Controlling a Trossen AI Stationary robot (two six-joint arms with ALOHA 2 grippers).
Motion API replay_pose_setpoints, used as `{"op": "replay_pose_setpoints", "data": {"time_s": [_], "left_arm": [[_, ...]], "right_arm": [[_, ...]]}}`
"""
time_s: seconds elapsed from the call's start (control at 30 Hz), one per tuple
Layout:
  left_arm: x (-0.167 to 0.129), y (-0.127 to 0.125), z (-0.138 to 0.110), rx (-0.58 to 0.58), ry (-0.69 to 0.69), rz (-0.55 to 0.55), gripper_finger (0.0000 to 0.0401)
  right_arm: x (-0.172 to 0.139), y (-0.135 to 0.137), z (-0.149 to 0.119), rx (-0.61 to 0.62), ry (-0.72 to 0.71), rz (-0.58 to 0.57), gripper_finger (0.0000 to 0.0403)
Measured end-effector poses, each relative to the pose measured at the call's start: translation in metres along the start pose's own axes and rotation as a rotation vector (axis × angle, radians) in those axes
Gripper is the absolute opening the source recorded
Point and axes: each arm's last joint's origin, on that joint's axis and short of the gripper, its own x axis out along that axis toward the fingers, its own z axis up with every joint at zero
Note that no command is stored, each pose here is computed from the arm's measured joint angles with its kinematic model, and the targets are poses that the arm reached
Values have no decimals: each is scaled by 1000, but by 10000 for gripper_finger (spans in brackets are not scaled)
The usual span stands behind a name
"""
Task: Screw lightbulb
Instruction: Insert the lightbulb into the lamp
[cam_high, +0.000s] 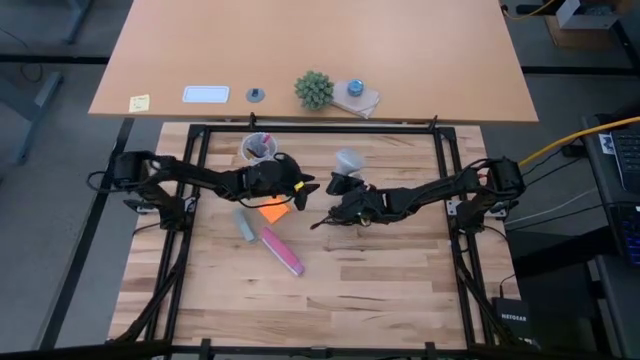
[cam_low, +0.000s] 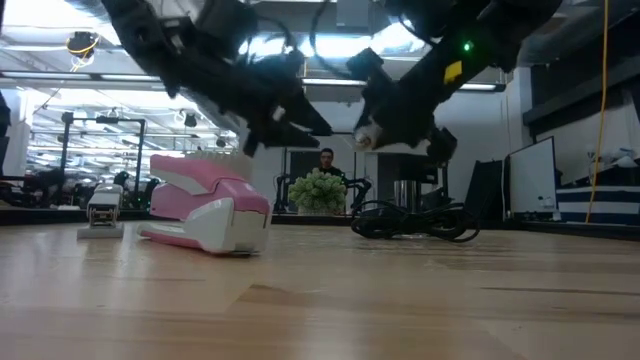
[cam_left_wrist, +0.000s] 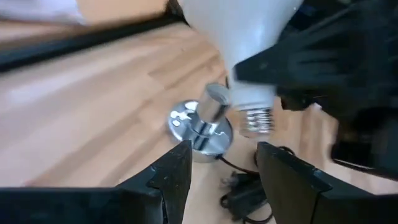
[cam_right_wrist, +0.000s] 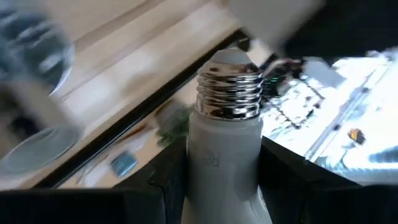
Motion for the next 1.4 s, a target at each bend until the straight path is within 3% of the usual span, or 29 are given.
{"op": "replay_pose_setpoints", "data": {"time_s": [0.13,0.4,0.97,1.4], "left_arm": [[15,2,-11,-58,-6,-100,173],[16,-4,-9,-84,15,-267,173],[15,3,-1,-183,25,-312,172],[15,2,3,-213,-18,-316,172]], "right_arm": [[-6,-8,4,51,-21,-66,166],[-8,-8,6,20,-45,-66,165],[-8,-5,7,-7,-35,-42,165],[-8,-11,7,46,-104,-104,165]]}}
